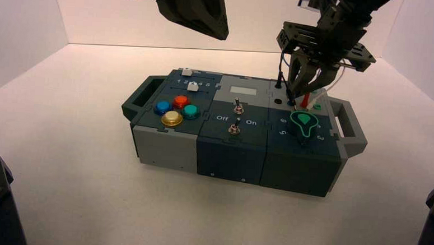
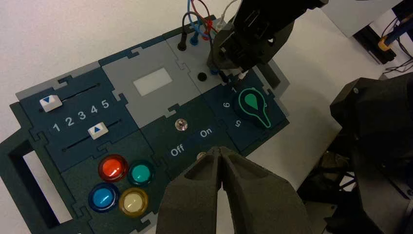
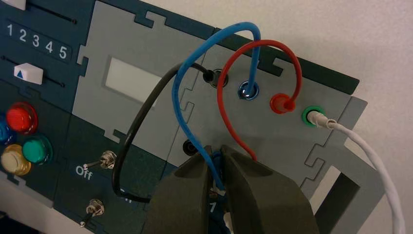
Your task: Pull the blue wire.
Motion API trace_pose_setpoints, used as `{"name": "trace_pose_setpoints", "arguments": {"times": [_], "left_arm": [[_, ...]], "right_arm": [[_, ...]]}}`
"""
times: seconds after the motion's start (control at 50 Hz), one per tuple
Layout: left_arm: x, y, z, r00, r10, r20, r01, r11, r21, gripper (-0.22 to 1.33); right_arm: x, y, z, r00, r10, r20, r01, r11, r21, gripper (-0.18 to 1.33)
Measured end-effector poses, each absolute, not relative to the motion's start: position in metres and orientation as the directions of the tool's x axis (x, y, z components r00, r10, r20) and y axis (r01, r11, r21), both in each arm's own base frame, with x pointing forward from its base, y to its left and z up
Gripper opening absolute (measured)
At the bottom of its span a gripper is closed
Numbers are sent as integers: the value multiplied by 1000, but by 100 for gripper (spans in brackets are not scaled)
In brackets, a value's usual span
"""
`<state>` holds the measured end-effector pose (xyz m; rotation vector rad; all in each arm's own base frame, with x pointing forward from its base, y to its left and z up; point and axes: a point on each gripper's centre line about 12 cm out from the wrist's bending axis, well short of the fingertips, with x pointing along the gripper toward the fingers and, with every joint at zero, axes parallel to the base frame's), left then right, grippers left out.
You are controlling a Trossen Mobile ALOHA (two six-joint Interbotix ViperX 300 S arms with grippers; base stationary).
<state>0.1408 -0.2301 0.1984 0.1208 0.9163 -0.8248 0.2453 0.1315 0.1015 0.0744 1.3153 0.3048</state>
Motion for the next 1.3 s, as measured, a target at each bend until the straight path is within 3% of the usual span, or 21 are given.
{"name": "trace_pose_setpoints", "arguments": {"times": [0.86,1.3], "left_arm": [[146,-232,199,340,-573,-745,670,704,-235,-16],[147,-232,197,340,-571,-747,670,705,-233,-16]], "right_arm": [[262,136,135,312,282,-907,-238,948,213,1],[271,138,117,277,253,-927,-241,952,187,5]]}}
